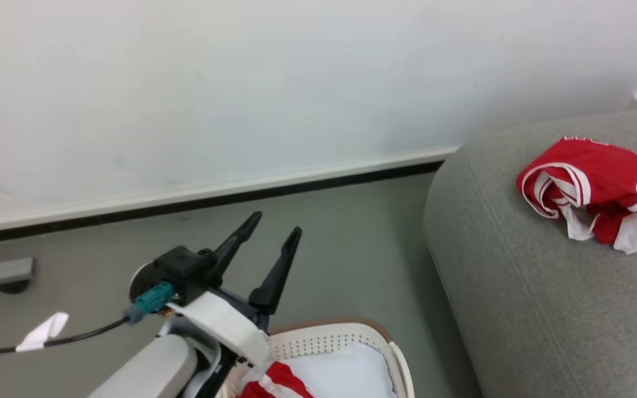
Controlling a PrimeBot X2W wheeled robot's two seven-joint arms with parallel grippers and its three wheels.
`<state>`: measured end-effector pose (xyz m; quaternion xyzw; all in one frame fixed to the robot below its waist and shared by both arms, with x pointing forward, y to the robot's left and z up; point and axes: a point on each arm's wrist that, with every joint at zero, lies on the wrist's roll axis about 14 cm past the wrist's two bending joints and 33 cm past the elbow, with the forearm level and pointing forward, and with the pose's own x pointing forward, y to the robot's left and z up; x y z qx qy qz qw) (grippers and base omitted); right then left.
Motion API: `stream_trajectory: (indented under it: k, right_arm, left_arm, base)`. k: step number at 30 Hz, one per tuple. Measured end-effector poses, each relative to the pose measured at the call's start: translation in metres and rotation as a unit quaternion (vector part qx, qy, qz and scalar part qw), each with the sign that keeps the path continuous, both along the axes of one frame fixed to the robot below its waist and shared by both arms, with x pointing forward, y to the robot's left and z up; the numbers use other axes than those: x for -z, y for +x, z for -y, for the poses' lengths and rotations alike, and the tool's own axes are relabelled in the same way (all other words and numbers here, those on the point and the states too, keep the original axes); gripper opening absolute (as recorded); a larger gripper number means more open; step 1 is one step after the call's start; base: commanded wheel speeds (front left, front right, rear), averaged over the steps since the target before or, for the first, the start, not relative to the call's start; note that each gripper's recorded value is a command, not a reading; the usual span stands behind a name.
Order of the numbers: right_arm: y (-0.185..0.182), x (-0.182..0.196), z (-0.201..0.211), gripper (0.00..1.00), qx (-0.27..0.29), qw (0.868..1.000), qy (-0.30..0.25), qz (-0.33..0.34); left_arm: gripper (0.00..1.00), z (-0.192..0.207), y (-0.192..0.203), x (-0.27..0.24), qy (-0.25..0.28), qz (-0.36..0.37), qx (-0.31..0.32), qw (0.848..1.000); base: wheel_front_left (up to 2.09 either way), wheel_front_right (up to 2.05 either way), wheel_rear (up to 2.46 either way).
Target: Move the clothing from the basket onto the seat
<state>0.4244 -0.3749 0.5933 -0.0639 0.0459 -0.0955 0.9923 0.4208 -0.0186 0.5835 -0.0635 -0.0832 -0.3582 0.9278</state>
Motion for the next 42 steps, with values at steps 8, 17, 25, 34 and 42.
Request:
stream_trajectory:
  k: [8,17,25,34,42]
  right_arm:
    - [-0.001,-0.031,-0.081,1.0,-0.105,0.987,0.02,0.119]
    - [-0.028,0.0,-0.161,1.0,-0.167,0.968,0.082,0.166]
    - [-0.056,0.04,-0.203,1.0,-0.18,0.962,0.143,0.149]
    - [-0.063,0.058,-0.213,1.0,-0.166,0.962,0.171,0.129]
    - [-0.064,0.061,-0.219,1.0,-0.169,0.963,0.171,0.126]
  left_arm:
    - [1.0,-0.07,0.001,-0.013,-0.01,0.017,-0.124,0.992]
    - [1.0,-0.155,-0.013,0.005,-0.026,-0.001,-0.256,0.966]
    - [1.0,-0.184,-0.039,0.036,-0.025,-0.028,-0.305,0.952]
    - [1.0,-0.187,-0.048,0.051,-0.044,-0.046,-0.317,0.946]
    - [1.0,-0.18,-0.045,0.052,-0.048,-0.043,-0.308,0.949]
  base:
    - [0.0,0.0,0.0]
    - [0.0,0.0,0.0]
    - [0.0,0.0,0.0]
    - [0.0,0.0,0.0]
    - [0.0,0.0,0.0]
